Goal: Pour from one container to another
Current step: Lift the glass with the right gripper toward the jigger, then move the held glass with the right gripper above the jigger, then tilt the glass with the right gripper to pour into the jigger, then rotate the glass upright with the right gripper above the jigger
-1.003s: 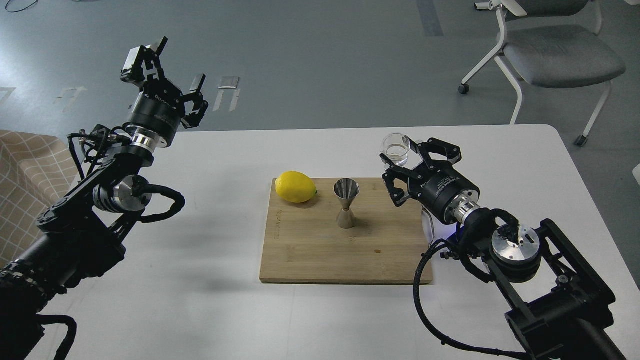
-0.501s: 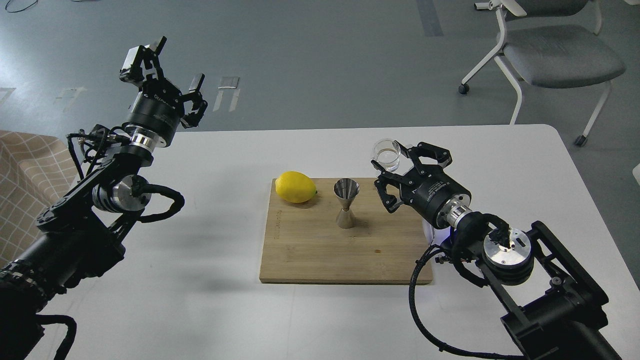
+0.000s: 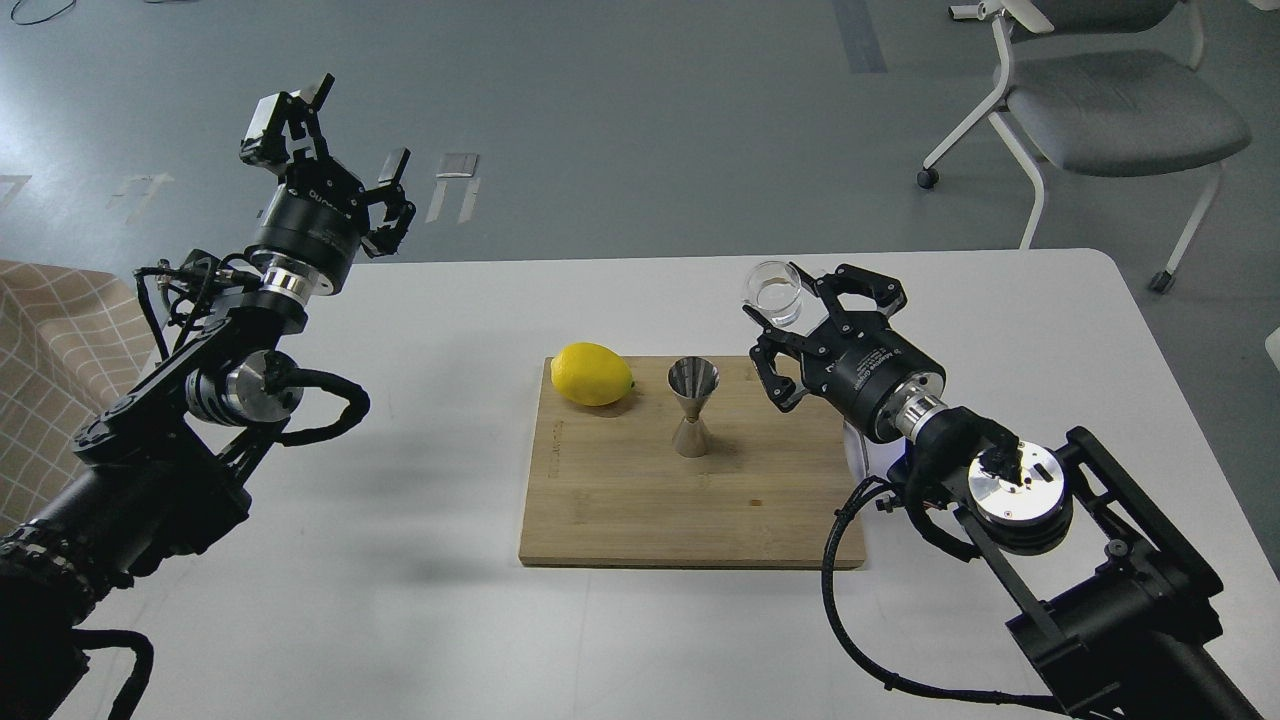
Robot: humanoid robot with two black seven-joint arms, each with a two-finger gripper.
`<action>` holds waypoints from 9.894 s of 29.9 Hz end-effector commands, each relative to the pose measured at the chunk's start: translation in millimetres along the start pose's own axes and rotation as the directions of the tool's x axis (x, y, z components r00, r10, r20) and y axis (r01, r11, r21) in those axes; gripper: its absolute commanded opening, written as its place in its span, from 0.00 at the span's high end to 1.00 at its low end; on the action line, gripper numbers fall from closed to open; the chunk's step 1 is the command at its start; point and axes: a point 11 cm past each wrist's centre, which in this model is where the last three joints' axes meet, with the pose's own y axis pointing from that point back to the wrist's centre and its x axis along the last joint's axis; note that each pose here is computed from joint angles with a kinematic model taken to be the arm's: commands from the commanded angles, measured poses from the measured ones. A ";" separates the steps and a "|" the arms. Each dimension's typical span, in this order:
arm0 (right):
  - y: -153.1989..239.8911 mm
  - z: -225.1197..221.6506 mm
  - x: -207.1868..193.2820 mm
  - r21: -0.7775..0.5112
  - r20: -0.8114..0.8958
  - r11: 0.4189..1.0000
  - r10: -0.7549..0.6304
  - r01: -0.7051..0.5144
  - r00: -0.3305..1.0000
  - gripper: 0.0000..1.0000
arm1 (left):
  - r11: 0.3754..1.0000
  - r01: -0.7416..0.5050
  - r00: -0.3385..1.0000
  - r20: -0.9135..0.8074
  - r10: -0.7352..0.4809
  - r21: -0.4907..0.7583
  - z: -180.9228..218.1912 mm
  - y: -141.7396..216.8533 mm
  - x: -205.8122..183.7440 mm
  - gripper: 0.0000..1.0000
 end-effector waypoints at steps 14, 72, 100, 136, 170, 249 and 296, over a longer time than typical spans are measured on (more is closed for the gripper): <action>5.7 0.2 -4.0 -0.012 -0.057 1.000 -0.009 0.008 0.998 0.59 | 1.000 0.002 1.000 0.001 -0.002 0.005 -1.9 0.3 -0.9 0.02; 8.7 12.6 -10.6 -0.082 -0.295 0.997 -0.027 0.003 0.955 0.59 | 1.000 -0.002 1.000 0.002 0.002 0.005 -1.7 0.8 1.4 0.02; 6.6 15.2 -13.5 -0.101 -0.426 0.995 -0.039 -0.005 0.904 0.59 | 1.000 -0.002 1.000 0.000 0.002 0.003 -1.0 0.5 1.5 0.02; 4.6 15.3 -17.0 -0.104 -0.548 0.995 -0.051 -0.007 0.835 0.58 | 1.000 -0.012 1.000 0.004 0.012 0.008 -2.9 1.7 5.4 0.02; 3.0 21.5 -18.5 -0.112 -0.621 0.994 -0.064 -0.007 0.781 0.58 | 1.000 -0.011 1.000 0.000 0.011 0.007 -3.5 1.3 4.4 0.02; -0.4 24.3 -18.9 -0.093 -0.671 0.996 -0.050 -0.017 0.739 0.57 | 1.000 -0.014 1.000 0.000 0.014 0.005 -2.8 1.2 5.1 0.02; 0.8 25.1 -20.1 -0.067 -0.523 0.998 -0.036 0.001 0.852 0.53 | 1.000 -0.013 1.000 -0.001 0.013 0.006 -3.7 1.2 4.5 0.02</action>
